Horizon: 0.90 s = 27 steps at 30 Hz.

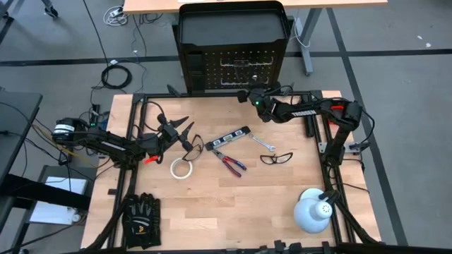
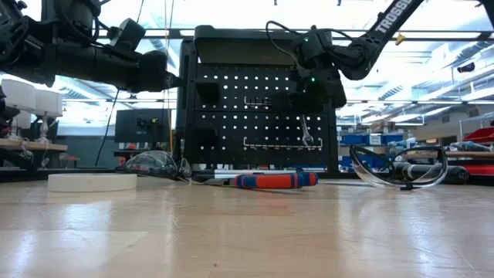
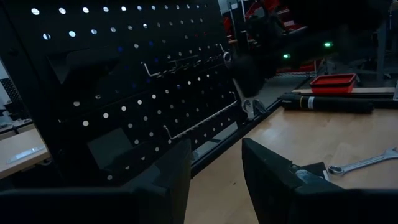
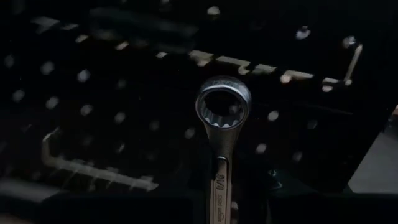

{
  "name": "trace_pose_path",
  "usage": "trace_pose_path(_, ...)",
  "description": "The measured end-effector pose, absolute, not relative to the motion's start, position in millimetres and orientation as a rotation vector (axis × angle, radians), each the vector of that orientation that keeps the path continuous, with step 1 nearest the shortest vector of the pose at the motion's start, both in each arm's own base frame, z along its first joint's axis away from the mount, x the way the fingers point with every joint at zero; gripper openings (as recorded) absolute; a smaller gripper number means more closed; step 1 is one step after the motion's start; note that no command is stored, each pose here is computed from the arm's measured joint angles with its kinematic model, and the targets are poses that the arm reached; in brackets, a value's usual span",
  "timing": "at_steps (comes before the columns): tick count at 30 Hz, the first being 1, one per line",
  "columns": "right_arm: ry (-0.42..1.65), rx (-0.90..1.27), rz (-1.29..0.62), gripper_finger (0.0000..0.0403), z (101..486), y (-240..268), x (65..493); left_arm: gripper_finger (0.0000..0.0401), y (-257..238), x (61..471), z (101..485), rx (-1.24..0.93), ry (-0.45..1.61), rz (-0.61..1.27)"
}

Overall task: Hang tools onto peg board
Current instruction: Unhang the silver wrench from the peg board

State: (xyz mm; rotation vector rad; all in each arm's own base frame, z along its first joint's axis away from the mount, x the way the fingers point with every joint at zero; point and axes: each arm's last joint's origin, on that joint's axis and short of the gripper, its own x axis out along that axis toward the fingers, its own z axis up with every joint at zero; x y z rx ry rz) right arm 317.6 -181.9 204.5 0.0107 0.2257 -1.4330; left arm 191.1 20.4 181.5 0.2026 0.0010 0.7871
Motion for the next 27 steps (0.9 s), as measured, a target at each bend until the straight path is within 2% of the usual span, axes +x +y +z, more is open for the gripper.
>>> trace_pose_path(6, 0.381, 0.11, -1.308, 0.0056, 206, -151, 312, 0.0144, 20, 191, 181, 0.203, 0.001, 0.786)
trace_pose_path(13, 0.541, 0.353, -1.025, 0.0056, 222, -137, 290, 0.0144, 20, 191, 182, 0.203, 0.0, 0.782)
trace_pose_path(17, 0.709, 0.463, -0.807, 0.0056, 208, -138, 286, 0.0144, 20, 191, 182, 0.203, -0.001, 0.782)
trace_pose_path(27, 1.033, 0.567, -0.655, 0.0058, 158, -133, 287, 0.0144, 20, 191, 182, 0.203, 0.0, 0.785)
